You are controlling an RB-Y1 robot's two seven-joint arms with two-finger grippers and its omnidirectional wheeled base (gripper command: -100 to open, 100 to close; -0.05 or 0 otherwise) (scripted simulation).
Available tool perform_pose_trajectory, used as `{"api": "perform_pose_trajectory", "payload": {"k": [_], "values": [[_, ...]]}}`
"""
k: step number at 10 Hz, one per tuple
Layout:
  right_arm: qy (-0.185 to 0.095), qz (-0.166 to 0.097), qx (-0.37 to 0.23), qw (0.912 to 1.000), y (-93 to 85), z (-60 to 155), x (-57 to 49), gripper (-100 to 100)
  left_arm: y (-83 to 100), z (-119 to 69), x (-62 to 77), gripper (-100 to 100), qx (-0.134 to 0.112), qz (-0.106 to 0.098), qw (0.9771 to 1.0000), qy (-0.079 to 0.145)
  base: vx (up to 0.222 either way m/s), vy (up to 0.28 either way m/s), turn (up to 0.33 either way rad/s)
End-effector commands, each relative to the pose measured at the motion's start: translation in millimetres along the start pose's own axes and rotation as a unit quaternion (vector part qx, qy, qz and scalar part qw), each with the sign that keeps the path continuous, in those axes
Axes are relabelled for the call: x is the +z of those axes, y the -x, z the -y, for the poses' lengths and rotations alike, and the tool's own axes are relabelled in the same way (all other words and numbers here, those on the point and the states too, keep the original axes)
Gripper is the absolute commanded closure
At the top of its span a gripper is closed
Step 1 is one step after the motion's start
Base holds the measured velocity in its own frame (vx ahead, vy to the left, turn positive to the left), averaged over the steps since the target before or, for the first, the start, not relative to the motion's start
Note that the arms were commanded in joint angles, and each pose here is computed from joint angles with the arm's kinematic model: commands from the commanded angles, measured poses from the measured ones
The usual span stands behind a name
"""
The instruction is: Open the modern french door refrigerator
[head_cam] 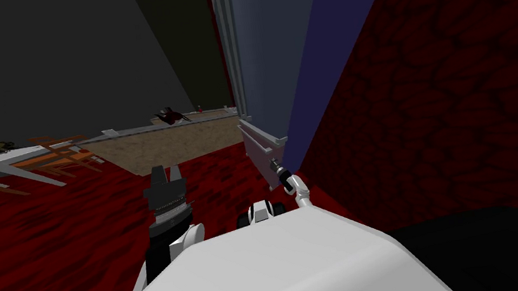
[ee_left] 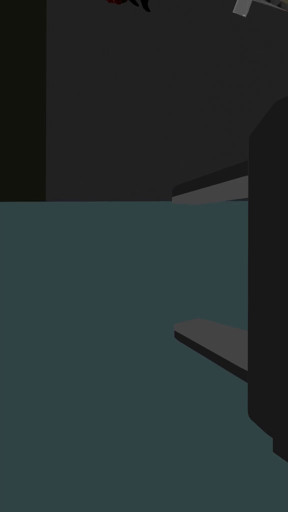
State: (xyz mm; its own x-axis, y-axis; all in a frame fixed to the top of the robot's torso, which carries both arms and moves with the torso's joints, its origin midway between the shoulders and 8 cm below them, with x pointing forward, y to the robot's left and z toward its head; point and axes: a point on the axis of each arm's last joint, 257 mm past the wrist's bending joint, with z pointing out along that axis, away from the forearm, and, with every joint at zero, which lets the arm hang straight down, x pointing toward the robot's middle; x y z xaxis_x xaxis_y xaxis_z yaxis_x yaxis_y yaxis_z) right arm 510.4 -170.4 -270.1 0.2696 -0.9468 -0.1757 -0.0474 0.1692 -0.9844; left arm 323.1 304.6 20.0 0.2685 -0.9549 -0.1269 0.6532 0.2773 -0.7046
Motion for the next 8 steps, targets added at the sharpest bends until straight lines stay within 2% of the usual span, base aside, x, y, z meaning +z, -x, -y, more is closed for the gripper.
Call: {"api": "perform_pose_trajectory", "payload": {"k": [1, 4, 6, 8], "values": [[0.009, 0.001, -0.032, 0.9995, -20.1, 0.5, -6.4, -100, 0.0, 0.0, 0.0, 0, 0.000, 0.000, 1.0000, 0.000, 0.013, -0.011, -0.004], [0.019, 0.003, -0.067, 0.9976, -42.4, 2.3, -15.3, -100, 0.0, 0.0, 0.0, 0, 0.000, 0.000, 1.0000, 0.000, 0.021, -0.006, -0.006], [0.022, 0.007, -0.084, 0.9962, -51.8, 3.6, -20.7, -100, 0.0, 0.0, 0.0, 0, 0.000, 0.000, 1.0000, 0.000, 0.039, 0.007, -0.012], [0.019, 0.017, -0.101, 0.9946, -53.9, 6.0, -27.6, -100, 0.0, 0.0, 0.0, 0, 0.000, 0.000, 1.0000, 0.000, 0.089, -0.012, -0.037]]}}
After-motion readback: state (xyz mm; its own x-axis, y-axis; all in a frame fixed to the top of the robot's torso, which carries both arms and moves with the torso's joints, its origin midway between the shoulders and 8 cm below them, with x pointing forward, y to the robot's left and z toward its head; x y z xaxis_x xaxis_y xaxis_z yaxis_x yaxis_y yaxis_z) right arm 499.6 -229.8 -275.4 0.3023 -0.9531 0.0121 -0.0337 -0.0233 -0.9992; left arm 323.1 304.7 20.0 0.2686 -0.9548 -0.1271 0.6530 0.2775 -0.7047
